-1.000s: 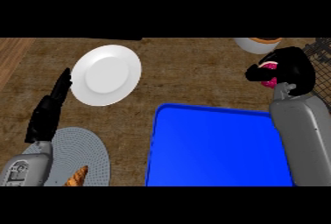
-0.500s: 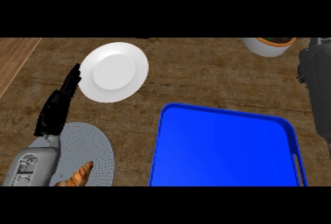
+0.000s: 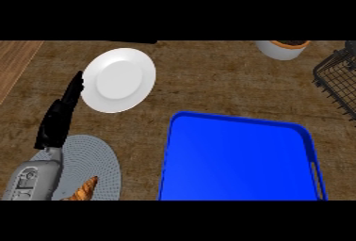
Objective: Pick the cupcake from the tray and place it in the tiered basket
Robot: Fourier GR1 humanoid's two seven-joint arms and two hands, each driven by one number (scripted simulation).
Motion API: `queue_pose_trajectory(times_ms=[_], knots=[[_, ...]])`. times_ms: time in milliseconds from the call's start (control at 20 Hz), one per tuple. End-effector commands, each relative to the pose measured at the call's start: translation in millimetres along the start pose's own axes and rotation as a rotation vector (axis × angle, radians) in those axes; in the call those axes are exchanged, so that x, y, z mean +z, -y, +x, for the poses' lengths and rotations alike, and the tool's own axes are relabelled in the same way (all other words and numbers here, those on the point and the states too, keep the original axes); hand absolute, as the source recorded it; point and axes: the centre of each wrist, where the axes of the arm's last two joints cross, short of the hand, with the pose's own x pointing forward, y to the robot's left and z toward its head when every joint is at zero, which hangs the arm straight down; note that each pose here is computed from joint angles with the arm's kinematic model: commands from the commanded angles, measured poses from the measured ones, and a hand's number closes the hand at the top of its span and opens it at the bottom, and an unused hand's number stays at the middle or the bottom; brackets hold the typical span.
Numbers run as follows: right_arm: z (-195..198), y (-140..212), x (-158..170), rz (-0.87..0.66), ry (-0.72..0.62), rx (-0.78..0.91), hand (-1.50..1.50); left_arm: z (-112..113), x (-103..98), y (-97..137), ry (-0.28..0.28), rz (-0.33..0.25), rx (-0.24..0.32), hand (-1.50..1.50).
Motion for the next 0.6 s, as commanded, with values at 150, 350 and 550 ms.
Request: queue_pose_trajectory(times_ms=[150,350,550], knots=[[-11,-18,-31,-0.016,-0.066,0.049,1.5,0,5,7,0.012,0.026,0.009,0.0],[-25,-29,-44,-0.053,-0.085,0.228,1.5,1,9,-4,-0.005,-0.001,0.001,0.0],[-42,-27,-65,-0.098,-0.127,0.414,1.5,-5,6,-16,-0.013,0.031,-0.004,0.0]])
